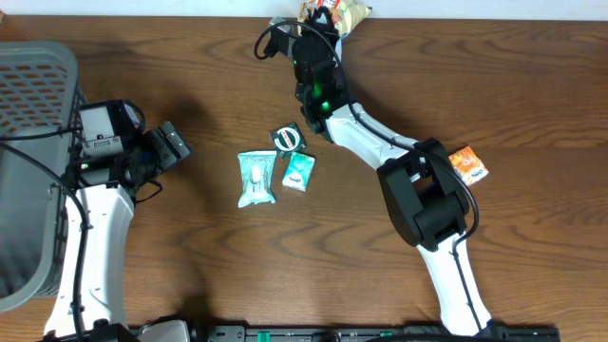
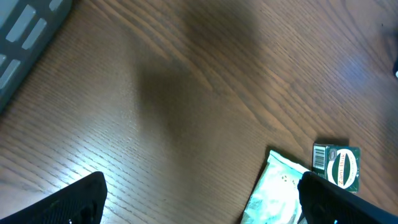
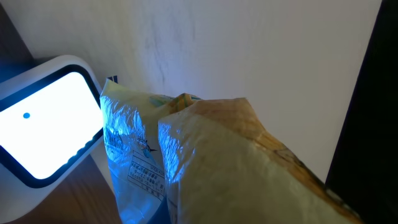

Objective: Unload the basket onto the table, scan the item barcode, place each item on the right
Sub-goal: 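Lift the snack bag to the scanner window with the right gripper, then carry the snack bag right and drop it beside the Kleenex pack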

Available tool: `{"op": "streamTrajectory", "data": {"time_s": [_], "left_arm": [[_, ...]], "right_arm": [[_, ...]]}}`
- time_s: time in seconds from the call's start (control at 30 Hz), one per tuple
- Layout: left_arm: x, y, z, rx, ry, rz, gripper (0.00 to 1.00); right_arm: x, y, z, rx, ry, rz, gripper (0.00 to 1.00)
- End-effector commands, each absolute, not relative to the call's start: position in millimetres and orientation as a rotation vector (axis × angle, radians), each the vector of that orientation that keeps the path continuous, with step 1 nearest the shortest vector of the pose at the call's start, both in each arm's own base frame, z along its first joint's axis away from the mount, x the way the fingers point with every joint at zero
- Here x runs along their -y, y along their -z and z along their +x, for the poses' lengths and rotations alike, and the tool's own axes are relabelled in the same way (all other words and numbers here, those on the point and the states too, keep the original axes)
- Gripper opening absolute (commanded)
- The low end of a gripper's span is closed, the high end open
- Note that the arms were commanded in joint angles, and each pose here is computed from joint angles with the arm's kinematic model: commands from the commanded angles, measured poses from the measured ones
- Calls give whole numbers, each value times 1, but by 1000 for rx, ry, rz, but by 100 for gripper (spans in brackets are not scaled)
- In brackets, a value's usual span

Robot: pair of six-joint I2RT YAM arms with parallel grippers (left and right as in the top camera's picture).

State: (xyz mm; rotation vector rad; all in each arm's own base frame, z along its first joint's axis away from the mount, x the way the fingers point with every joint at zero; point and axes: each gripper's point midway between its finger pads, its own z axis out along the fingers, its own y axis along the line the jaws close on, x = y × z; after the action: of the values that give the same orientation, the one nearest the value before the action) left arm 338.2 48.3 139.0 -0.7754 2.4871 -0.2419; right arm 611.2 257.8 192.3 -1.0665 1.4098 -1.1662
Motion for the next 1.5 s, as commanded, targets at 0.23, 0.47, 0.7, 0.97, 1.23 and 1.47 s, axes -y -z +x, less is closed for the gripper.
{"op": "streamTrajectory", "data": {"time_s": [0.23, 0.47, 0.7, 0.97, 1.23, 1.47], "left_arm": [[-52, -140, 338, -2486, 224, -772, 98], [-52, -140, 338, -2486, 224, -772, 98], [-52, -140, 338, -2486, 224, -772, 98], [-51, -140, 338, -2487, 224, -772, 98], [-52, -140, 338, -2486, 224, -772, 98], [-52, -140, 338, -2486, 224, -772, 98]], "right_arm": [[-265, -230, 603, -1394, 1156, -978, 1], [-245, -310, 565, -1554, 852, -826, 1], [-209, -390, 505, -1660, 555, -607, 1], [-124, -363, 428, -2138, -168, -259, 1], [6, -261, 398, -2527, -273, 344, 1], [119, -162, 383, -2447, -271, 940, 1]]}}
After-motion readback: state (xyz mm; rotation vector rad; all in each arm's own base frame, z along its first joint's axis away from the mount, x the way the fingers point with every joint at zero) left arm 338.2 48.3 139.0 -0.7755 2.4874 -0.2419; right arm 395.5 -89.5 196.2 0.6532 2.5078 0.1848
